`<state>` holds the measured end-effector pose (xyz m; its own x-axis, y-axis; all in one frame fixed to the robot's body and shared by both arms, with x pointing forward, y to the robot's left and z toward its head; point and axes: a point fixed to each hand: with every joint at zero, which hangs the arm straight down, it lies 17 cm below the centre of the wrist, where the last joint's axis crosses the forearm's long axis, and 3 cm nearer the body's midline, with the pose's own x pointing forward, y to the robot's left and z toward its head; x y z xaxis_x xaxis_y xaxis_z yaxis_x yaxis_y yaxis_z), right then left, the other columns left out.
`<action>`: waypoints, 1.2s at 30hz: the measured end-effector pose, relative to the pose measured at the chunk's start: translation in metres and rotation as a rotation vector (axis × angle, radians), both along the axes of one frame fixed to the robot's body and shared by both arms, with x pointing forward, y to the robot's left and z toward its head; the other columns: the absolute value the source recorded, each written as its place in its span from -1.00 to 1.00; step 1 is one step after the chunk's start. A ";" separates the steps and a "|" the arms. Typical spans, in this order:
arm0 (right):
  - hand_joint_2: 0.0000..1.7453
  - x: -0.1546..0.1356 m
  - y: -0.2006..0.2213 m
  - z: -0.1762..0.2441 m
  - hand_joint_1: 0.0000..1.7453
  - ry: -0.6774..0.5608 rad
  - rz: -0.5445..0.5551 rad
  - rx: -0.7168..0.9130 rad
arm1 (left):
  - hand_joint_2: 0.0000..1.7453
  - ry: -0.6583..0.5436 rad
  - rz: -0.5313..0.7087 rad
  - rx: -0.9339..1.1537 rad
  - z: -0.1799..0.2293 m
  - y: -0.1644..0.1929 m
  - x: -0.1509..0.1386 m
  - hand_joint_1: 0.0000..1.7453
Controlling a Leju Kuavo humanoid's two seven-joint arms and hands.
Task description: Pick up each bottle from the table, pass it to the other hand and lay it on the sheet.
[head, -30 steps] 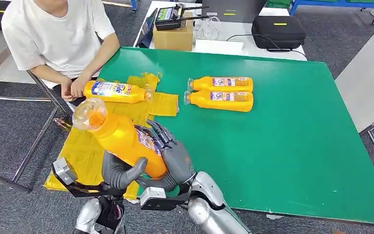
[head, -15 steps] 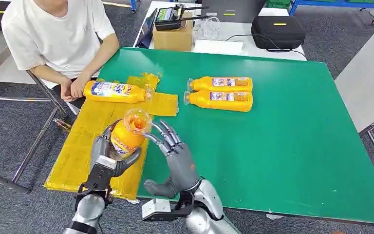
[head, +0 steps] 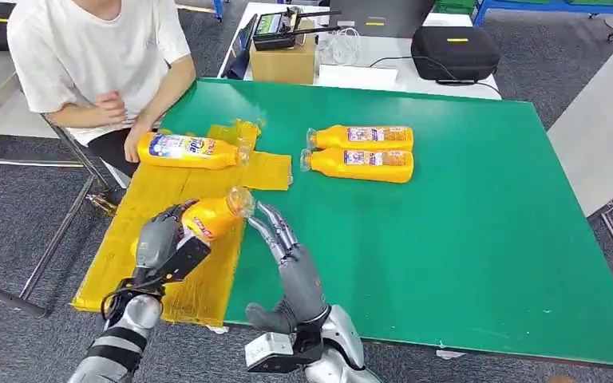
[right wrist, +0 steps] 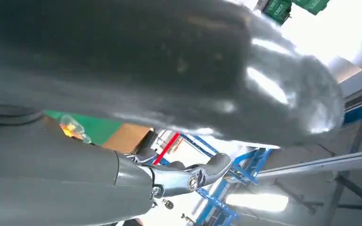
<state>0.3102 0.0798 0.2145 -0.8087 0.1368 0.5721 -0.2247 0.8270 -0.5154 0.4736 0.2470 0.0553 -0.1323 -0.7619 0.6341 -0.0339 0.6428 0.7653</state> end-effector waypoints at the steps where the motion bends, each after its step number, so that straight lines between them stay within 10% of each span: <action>1: -1.00 0.000 0.000 0.000 -1.00 0.004 0.004 0.002 | 1.00 0.036 0.006 0.042 -0.008 0.004 0.006 1.00; 7: -1.00 -0.001 0.001 0.003 -1.00 0.012 0.014 0.027 | 1.00 0.183 0.010 0.259 -0.039 0.031 0.035 0.84; 9: -1.00 -0.001 0.001 0.004 -1.00 0.014 0.019 0.033 | 1.00 0.221 -0.034 0.297 -0.048 0.028 0.037 -0.84; 10: -1.00 -0.001 0.001 0.004 -1.00 0.015 0.021 0.035 | 1.00 0.237 -0.054 0.306 -0.051 0.025 0.037 -1.00; 29: -1.00 0.002 0.005 0.006 -1.00 0.015 0.048 0.056 | 1.00 0.331 -0.272 0.064 -0.055 -0.026 0.023 -1.00; 36: -1.00 0.004 0.004 0.004 -1.00 0.004 0.037 0.053 | 1.00 0.255 -0.379 -0.586 -0.008 -0.072 -0.008 -1.00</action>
